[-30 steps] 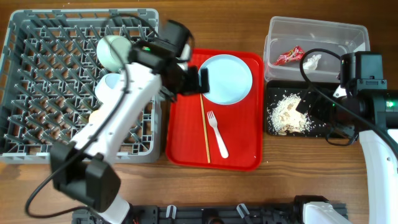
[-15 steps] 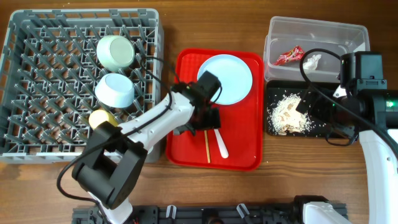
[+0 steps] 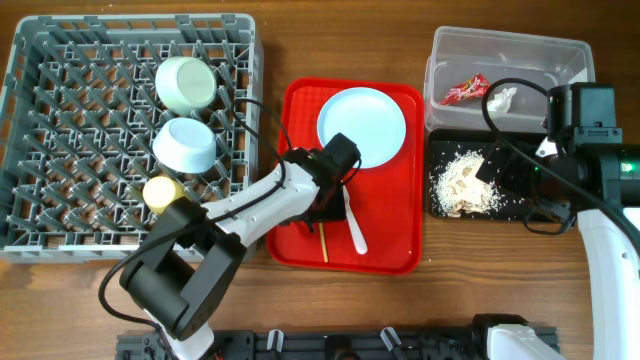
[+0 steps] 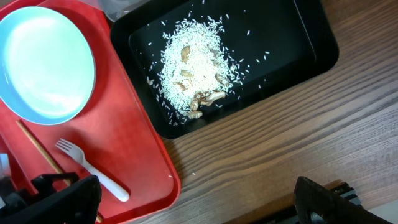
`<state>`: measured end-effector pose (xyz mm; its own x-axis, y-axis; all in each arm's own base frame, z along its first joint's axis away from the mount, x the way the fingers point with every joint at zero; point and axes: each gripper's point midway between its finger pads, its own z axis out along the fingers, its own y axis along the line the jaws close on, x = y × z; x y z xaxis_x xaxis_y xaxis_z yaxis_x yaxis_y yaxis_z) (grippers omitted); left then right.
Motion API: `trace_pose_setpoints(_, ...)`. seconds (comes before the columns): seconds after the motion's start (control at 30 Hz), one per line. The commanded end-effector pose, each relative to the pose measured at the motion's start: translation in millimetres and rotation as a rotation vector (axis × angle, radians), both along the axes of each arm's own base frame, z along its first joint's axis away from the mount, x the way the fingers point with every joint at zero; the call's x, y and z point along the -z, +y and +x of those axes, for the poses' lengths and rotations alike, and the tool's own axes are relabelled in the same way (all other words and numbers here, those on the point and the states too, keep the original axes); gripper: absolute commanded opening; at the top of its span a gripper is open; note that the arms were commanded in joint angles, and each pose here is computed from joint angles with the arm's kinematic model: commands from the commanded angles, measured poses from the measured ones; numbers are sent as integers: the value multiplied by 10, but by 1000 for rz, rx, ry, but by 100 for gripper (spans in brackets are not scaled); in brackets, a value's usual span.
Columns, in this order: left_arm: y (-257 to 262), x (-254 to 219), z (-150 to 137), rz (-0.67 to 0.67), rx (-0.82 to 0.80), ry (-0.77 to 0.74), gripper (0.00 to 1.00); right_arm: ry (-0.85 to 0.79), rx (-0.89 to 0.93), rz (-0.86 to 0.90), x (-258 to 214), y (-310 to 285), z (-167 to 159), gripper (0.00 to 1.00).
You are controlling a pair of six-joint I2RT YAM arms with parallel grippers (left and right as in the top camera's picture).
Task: Sort waste into correct bins and load items into the dishwasher rack
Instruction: 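Reach the left gripper to the chopsticks on the red tray and grasp, then carry the chopsticks to the dish rack and release them upright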
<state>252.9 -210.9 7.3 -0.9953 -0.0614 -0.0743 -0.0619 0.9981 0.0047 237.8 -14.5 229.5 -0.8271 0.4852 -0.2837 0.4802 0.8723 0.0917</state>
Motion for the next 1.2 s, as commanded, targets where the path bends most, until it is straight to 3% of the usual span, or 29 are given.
trace_pose_setpoints(0.0, -28, 78, -53, 29, 22, -4, 84, 0, 23, -20, -11, -51, -5, 100)
trace_pose_setpoints(0.23, -49, 295, -184, 38, 7, 79, 81, 0, 22, -20, -11, -52, -5, 100)
trace_pose_setpoints(0.33, -45, 293, -180, 38, 6, 78, 55, 1, 22, -20, -11, -52, -5, 100)
trace_pose_setpoints(0.4, -35, 293, -170, 38, 2, 78, 30, 1, 21, -21, -11, -51, -6, 100)
trace_pose_setpoints(0.43, -21, 292, -154, 37, -5, 78, 8, 1, 21, -21, -11, -51, -6, 100)
trace_pose_setpoints(0.47, -7, 292, -142, 36, -11, 78, 4, 1, 21, -21, -11, -51, -7, 100)
trace_pose_setpoints(0.73, 143, 103, 117, -4, -87, 34, 4, 8, 22, -20, -6, -51, -23, 100)
trace_pose_setpoints(0.97, 228, -1008, 622, -117, 113, -221, 4, 8, 22, -20, -6, -51, -23, 100)
trace_pose_setpoints(1.17, 744, -1679, 824, -121, 157, -417, 4, 7, 22, -20, -6, -50, -21, 100)
